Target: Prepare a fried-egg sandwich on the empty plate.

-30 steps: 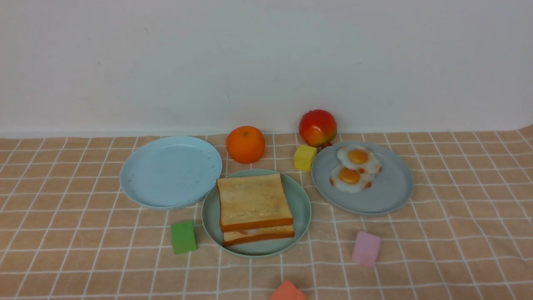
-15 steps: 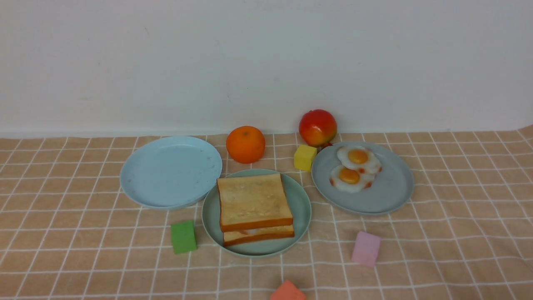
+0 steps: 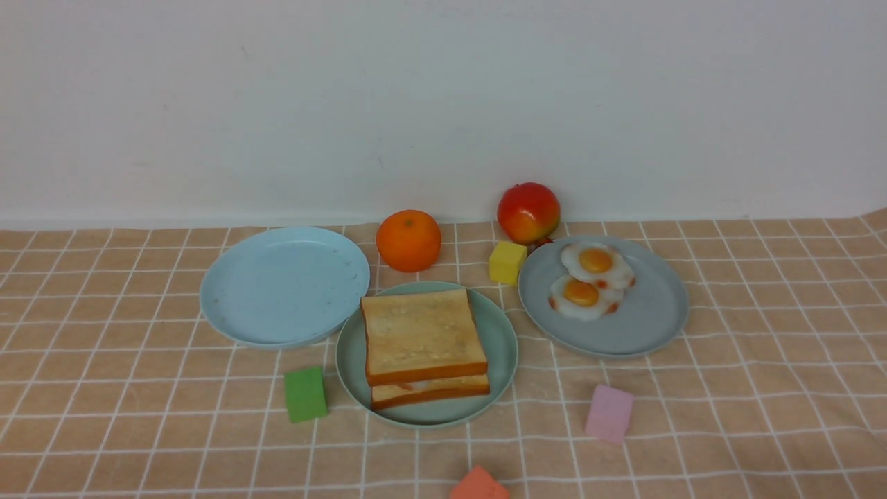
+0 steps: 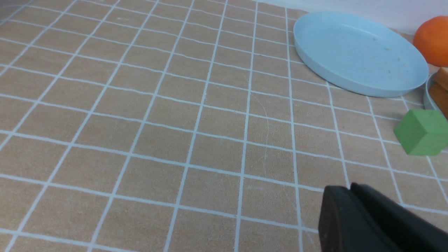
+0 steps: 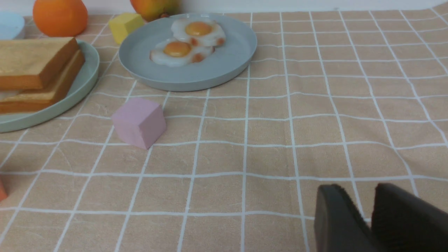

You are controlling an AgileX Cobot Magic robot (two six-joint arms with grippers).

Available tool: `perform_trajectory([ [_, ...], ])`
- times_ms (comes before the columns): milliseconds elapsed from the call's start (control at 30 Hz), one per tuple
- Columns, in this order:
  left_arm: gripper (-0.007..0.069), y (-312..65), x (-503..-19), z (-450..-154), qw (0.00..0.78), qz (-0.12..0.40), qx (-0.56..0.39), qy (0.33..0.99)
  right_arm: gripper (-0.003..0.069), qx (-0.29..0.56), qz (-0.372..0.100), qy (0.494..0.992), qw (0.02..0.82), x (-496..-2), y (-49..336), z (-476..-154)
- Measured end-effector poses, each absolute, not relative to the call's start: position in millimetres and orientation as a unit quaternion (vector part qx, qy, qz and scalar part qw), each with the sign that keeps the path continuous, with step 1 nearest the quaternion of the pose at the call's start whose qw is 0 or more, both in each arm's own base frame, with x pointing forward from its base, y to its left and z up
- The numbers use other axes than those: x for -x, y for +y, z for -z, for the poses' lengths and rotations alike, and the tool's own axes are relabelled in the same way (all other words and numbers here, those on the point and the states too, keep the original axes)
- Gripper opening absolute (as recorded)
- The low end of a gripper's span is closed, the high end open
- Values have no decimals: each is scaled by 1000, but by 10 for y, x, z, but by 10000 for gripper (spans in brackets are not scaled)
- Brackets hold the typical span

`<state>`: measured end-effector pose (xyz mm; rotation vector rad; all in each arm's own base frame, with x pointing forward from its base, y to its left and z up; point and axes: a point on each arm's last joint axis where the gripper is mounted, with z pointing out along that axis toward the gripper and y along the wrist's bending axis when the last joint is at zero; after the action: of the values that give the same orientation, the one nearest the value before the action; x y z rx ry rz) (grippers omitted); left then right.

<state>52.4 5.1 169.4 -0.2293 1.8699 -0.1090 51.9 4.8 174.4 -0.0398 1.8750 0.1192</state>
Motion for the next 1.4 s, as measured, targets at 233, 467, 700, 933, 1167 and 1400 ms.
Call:
perform_trajectory([
  [233,43,51,-524,-1694,587,47,99,802,197,16,-52,806,590,-519,48,-1744],
  [467,52,51,-524,-1694,587,47,99,802,209,16,-52,806,590,-519,48,-1744],
  [700,61,51,-524,-1694,587,47,99,802,218,15,-53,806,590,-519,48,-1744],
  [933,71,51,-524,-1694,587,47,99,802,223,15,-53,806,590,-519,48,-1744],
  [1167,77,51,-524,-1694,587,47,99,802,232,15,-53,806,590,-519,48,-1744],
  [1400,81,51,-524,-1694,587,47,99,802,238,15,-53,806,590,-519,48,-1744],
])
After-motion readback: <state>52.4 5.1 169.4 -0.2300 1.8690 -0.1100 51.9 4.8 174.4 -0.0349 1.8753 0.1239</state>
